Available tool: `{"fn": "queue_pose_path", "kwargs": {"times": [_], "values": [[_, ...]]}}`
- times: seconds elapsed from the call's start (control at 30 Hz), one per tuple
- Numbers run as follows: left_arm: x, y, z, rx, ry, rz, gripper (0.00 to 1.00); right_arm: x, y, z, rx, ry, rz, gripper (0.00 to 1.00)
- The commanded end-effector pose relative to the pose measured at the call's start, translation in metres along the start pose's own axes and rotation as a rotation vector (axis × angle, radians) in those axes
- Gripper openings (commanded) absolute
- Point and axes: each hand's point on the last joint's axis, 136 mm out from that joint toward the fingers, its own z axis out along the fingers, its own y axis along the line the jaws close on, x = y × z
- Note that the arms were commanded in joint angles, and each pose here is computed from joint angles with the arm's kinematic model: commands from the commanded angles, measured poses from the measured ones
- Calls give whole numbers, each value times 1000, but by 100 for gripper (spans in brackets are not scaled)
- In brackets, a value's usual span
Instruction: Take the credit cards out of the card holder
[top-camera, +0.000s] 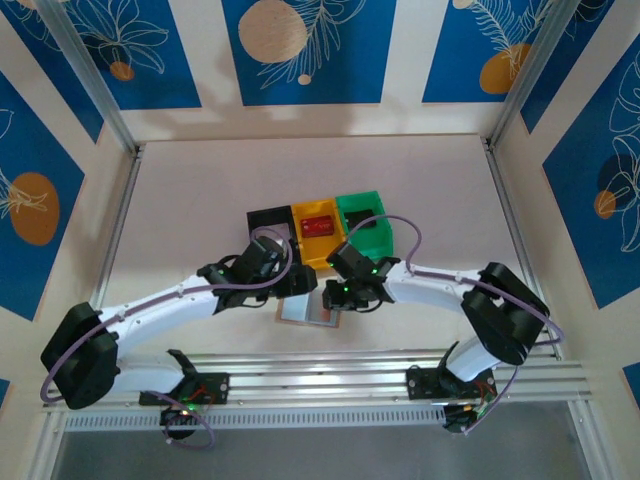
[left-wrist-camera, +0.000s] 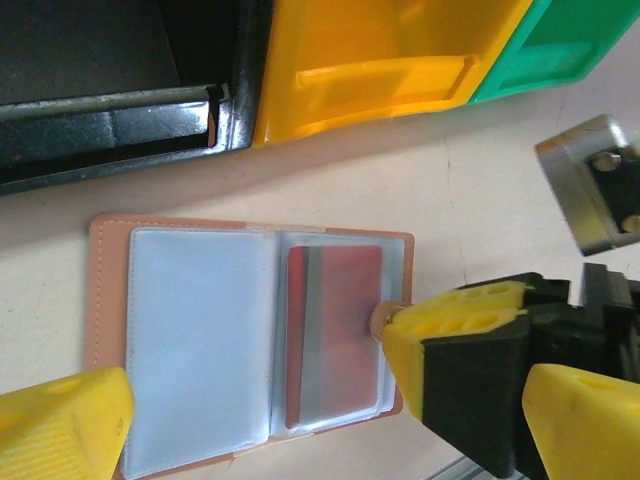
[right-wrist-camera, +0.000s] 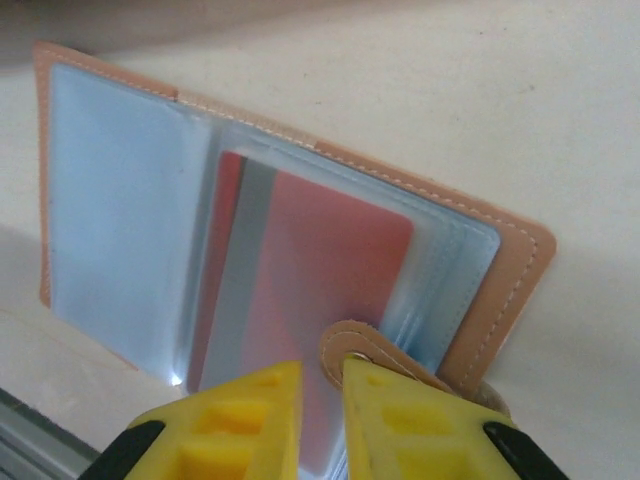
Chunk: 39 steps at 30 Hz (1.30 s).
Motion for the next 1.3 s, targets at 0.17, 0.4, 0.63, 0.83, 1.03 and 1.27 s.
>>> {"fn": "queue_pose_path", "kwargs": {"times": [0.17, 0.4, 0.63, 0.83, 1.03, 1.27], "values": [[4, -2, -2, 20, -6, -7, 100, 10, 19, -16, -38, -4, 8, 25], [4, -1, -3, 32, -23, -35, 100, 18, 28, -5, -33, 21, 27, 24], [5, 2, -5, 29, -32, -48, 100, 22, 28, 4, 2, 22, 46, 24], [8, 7, -5, 27, -35, -60, 100, 20, 12, 6, 70, 8, 80, 24], [11, 8, -3, 31, -26, -70, 100, 13, -1, 2, 93, -20, 109, 23], [10, 7, -2, 35, -28, -73, 100, 7, -13, -5, 102, -53, 132, 22]]}}
